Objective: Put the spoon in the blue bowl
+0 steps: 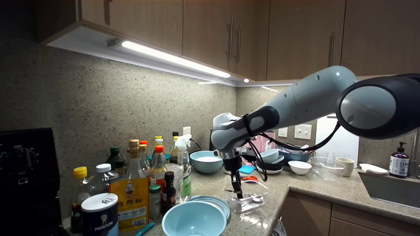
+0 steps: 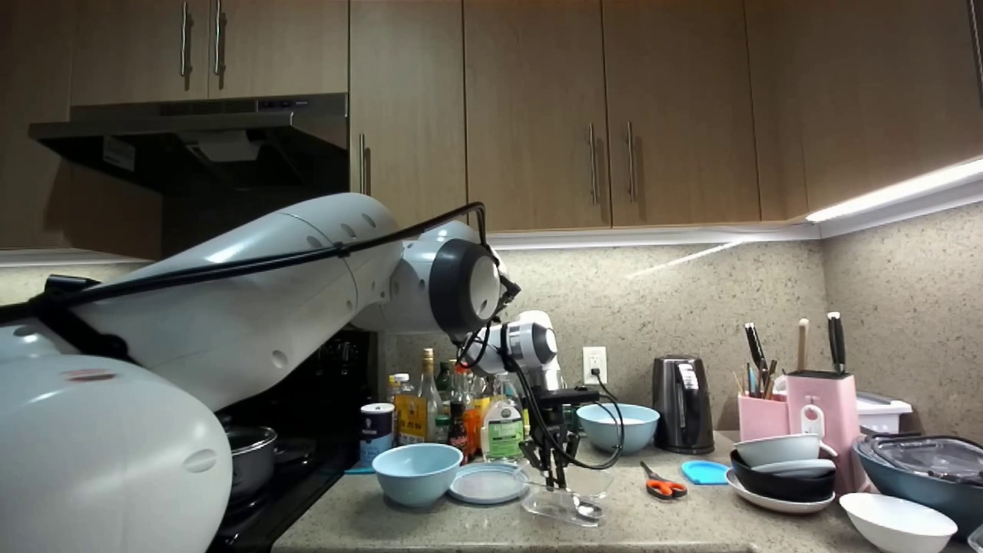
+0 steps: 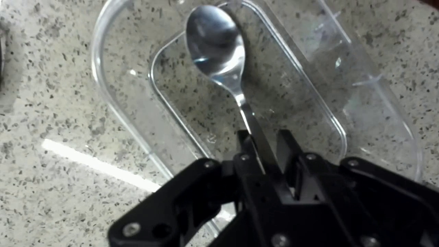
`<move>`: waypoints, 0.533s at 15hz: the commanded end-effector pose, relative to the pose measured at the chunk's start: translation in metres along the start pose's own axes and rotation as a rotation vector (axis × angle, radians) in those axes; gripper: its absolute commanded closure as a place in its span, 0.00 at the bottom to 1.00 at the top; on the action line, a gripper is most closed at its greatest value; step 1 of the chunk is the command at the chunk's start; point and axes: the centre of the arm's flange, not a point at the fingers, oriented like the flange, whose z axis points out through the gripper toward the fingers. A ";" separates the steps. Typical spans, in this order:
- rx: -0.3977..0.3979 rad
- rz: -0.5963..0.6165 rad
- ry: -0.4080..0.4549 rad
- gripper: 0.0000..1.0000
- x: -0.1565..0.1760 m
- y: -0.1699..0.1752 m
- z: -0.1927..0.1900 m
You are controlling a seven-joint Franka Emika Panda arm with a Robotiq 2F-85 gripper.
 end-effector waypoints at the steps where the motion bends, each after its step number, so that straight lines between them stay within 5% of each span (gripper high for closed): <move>1: -0.016 0.037 -0.001 0.94 -0.010 0.007 -0.011; 8: -0.089 0.144 0.053 0.92 -0.029 -0.008 -0.059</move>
